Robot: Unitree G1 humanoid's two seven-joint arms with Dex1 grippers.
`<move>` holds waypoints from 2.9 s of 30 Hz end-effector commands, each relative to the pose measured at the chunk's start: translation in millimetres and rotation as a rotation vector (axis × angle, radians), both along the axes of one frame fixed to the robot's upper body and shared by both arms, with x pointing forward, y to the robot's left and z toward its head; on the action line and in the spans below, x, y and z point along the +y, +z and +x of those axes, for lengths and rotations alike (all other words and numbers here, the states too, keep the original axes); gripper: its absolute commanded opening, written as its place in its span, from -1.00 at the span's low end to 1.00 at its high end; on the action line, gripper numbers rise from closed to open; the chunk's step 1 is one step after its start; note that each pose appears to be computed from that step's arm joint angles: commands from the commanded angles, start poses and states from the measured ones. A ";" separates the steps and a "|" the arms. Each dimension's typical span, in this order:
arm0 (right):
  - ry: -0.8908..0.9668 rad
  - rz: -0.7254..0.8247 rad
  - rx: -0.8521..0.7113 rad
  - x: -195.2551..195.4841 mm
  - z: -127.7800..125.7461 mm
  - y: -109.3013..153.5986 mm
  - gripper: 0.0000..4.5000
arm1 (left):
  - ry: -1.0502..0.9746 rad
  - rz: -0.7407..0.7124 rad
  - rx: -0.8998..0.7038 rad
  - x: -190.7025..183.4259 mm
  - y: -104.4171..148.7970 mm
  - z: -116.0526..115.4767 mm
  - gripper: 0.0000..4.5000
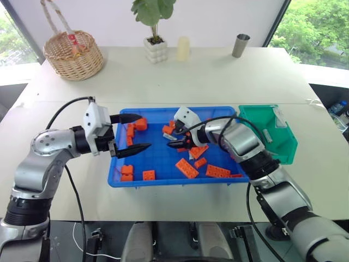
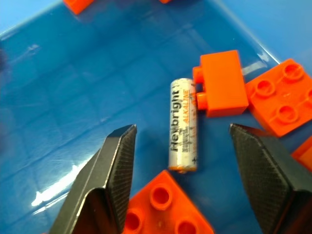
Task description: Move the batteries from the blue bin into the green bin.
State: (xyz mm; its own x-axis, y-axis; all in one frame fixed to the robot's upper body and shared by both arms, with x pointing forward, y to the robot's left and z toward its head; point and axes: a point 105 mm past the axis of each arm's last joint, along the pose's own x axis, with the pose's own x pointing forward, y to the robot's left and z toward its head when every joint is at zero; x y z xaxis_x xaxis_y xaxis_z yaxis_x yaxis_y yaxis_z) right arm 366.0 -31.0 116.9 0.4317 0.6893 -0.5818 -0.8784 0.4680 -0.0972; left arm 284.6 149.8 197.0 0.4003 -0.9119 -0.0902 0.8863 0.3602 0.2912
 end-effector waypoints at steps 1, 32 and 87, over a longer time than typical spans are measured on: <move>0.016 -0.072 -0.031 0.6 6.7 -7.9 0.27 | -0.014 -0.008 -0.047 -2.9 10.6 -3.0 1.00; -0.710 0.194 -0.164 -239.0 -24.8 110.8 -0.97 | -0.048 -0.006 0.026 -0.8 -5.2 -12.6 1.00; -0.153 0.039 0.070 -93.7 -54.5 4.2 0.98 | -0.008 0.000 -0.007 3.2 0.6 -12.7 1.00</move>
State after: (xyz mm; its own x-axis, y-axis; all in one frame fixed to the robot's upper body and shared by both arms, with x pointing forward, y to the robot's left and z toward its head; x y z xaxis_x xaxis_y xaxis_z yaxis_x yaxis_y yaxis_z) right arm 308.0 -122.3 114.4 0.4638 0.6438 -0.6086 -0.8072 0.5902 0.0091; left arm 273.8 154.3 187.0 0.4000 -0.9099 -0.1102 0.8948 0.3617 0.2617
